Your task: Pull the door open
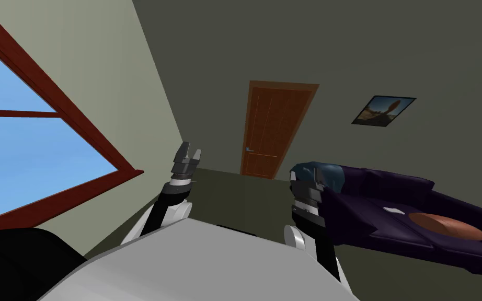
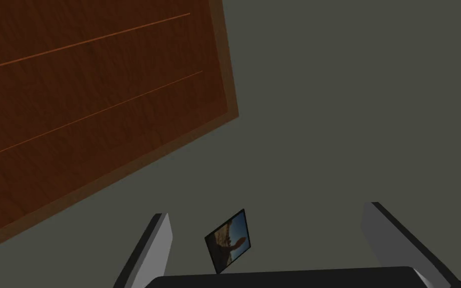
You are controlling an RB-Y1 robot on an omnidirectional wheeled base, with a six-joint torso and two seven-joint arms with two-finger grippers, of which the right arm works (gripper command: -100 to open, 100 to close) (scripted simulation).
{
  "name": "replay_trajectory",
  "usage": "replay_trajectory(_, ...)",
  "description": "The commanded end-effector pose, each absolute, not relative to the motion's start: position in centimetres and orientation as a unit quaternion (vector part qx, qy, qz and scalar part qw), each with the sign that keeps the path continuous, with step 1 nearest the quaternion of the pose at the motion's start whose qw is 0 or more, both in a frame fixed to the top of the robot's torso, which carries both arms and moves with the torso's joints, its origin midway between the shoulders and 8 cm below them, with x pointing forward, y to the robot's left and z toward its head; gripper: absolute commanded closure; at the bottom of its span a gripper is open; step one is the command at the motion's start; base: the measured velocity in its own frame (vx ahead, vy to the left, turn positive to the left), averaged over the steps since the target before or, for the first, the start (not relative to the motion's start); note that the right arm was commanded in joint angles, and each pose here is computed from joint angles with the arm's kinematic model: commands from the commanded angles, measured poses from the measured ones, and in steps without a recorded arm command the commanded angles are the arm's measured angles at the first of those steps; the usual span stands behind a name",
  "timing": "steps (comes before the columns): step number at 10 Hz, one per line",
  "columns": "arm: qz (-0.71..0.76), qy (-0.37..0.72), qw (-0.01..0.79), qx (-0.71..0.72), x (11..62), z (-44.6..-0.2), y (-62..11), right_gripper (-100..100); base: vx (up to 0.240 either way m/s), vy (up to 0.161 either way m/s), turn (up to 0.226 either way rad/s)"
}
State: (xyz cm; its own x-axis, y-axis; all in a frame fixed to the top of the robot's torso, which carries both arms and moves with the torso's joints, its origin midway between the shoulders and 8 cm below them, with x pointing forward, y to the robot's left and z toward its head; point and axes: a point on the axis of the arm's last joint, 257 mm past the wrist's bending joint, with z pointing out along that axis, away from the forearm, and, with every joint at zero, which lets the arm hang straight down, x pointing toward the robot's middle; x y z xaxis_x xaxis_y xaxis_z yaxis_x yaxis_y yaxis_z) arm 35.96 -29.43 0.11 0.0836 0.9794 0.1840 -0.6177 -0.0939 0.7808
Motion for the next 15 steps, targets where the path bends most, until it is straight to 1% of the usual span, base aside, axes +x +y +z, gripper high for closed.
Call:
replay_trajectory(1,0.633,0.247,0.627,0.382,36.5,-0.9,-29.3,-100,0.085,0.026,0.022)
replay_trajectory(8,0.624,0.284,0.613,0.391,38.5,-5.2,-29.1,-100,0.146,0.038,0.019)
replay_trajectory(15,0.614,0.314,0.601,0.403,40.1,-9.5,-29.2,-100,0.107,0.037,0.017)
